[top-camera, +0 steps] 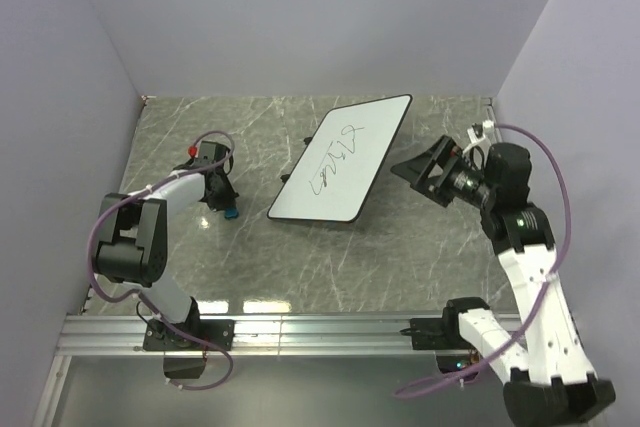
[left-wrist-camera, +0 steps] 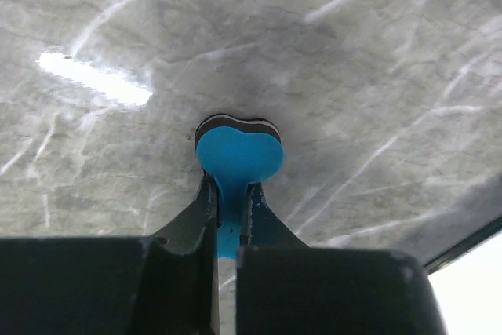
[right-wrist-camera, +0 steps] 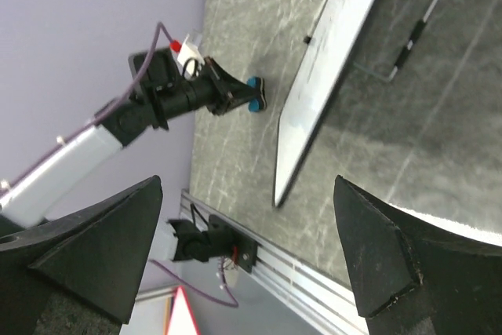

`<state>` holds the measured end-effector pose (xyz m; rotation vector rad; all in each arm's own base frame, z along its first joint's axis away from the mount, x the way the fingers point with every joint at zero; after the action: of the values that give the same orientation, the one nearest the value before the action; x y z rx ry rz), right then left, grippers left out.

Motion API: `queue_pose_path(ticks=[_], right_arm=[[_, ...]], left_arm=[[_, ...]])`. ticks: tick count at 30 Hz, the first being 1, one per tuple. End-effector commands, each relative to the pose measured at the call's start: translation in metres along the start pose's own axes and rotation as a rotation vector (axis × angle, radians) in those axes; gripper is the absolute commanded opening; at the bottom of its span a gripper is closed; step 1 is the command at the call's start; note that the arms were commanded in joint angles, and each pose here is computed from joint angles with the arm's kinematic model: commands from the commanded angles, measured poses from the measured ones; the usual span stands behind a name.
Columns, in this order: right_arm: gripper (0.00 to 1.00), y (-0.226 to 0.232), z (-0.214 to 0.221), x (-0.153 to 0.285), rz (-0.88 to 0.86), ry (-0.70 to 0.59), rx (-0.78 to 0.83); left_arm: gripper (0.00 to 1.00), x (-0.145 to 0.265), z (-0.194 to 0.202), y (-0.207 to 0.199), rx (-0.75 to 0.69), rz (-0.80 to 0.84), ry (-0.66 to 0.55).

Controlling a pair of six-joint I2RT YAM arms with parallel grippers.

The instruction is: Erase the whiteboard

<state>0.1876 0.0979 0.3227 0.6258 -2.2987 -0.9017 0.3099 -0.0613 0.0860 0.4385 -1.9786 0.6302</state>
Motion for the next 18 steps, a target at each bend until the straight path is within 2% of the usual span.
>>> queue_pose_path(ticks=[1, 5, 10, 12, 15, 18], right_arm=[[0.96, 0.010, -0.033, -0.024, -0.065, -0.036, 0.010], [0.94, -0.002, -0.048, -0.056, 0.001, -0.001, -0.020], [0.91, -0.030, -0.060, -0.097, 0.175, 0.066, -0.044], [0.88, -0.035, -0.062, -0.110, 0.173, 0.077, -0.046], [0.79, -0.043, -0.059, -0.135, 0.183, 0.129, -0.061], [0.77, -0.049, -0.054, -0.154, 0.202, 0.171, -0.062]], left_arm=[[0.00, 0.020, -0.021, -0.023, -0.028, 0.102, -0.046], [0.00, 0.056, -0.047, -0.045, -0.053, 0.187, -0.106], [0.00, 0.105, -0.074, -0.074, -0.084, 0.333, -0.162], [0.00, 0.114, -0.075, -0.085, -0.108, 0.385, -0.153], [0.00, 0.127, -0.070, -0.112, -0.169, 0.502, -0.107], [0.00, 0.139, -0.053, -0.148, -0.280, 0.618, -0.053]])
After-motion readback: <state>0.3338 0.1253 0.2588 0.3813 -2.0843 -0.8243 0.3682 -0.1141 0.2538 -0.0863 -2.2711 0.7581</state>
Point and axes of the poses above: each gripper's point midway between its finger pads, its own x axis back along the fingers, its own y axis along the line the jaws close on, z = x × y, the point moved 7 cm from there along x, back along the fingers, and after that the axes turned 9 degrees about x, right-handed, at the moved point
